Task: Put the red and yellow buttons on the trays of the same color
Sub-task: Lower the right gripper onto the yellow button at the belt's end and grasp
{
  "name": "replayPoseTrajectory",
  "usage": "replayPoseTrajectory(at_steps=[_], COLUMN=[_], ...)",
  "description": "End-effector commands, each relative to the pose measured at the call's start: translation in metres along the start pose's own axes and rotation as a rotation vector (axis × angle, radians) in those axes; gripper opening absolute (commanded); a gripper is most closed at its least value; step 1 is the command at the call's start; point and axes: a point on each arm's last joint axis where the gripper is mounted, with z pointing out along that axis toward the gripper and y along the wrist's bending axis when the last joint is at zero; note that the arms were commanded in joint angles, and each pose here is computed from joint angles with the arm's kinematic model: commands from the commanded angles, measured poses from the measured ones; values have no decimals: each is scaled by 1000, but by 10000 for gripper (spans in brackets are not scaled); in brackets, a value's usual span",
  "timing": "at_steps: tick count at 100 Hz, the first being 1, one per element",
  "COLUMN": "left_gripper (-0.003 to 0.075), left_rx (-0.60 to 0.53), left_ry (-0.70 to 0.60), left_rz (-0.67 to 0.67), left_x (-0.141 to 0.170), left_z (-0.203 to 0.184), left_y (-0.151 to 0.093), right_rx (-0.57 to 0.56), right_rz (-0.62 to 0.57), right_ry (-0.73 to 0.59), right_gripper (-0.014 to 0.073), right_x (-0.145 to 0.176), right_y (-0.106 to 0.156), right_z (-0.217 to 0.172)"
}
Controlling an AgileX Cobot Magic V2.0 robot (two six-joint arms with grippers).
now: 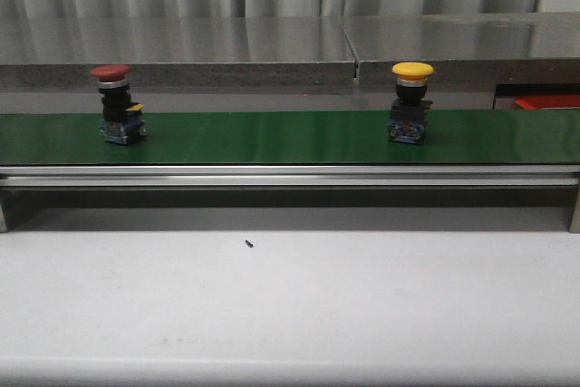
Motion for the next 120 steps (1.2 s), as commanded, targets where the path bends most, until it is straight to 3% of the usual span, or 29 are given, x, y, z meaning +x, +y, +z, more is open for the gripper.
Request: replayPoseTrajectory(at_steps=[1,7,32,63,96,120], left_gripper=[-19,-19,-19,-19,-19,-19], left_rx=[4,4,4,4,4,4], left_ry=[-91,-91,-91,-91,-91,-91], left_rz=[-20,-20,-20,-20,-20,-20], left_x=[-14,-14,-14,-14,-14,-14], left_z=[-3,-3,-3,-3,-3,-3], left_y=[-1,-1,-1,-1,-1,-1], right_rx=[0,-9,-16,-90,-164,-131], right_rz=[10,20,40,26,-36,-92], right_ry=[-69,-72,-49,147,215,218], right_gripper=[532,673,639,637,637,637], right_x=[-10,-11,-27,-79,-121,-140], right_y=[0,1,-4,-11,4,0], right_z=[-4,-5,11,87,163,206])
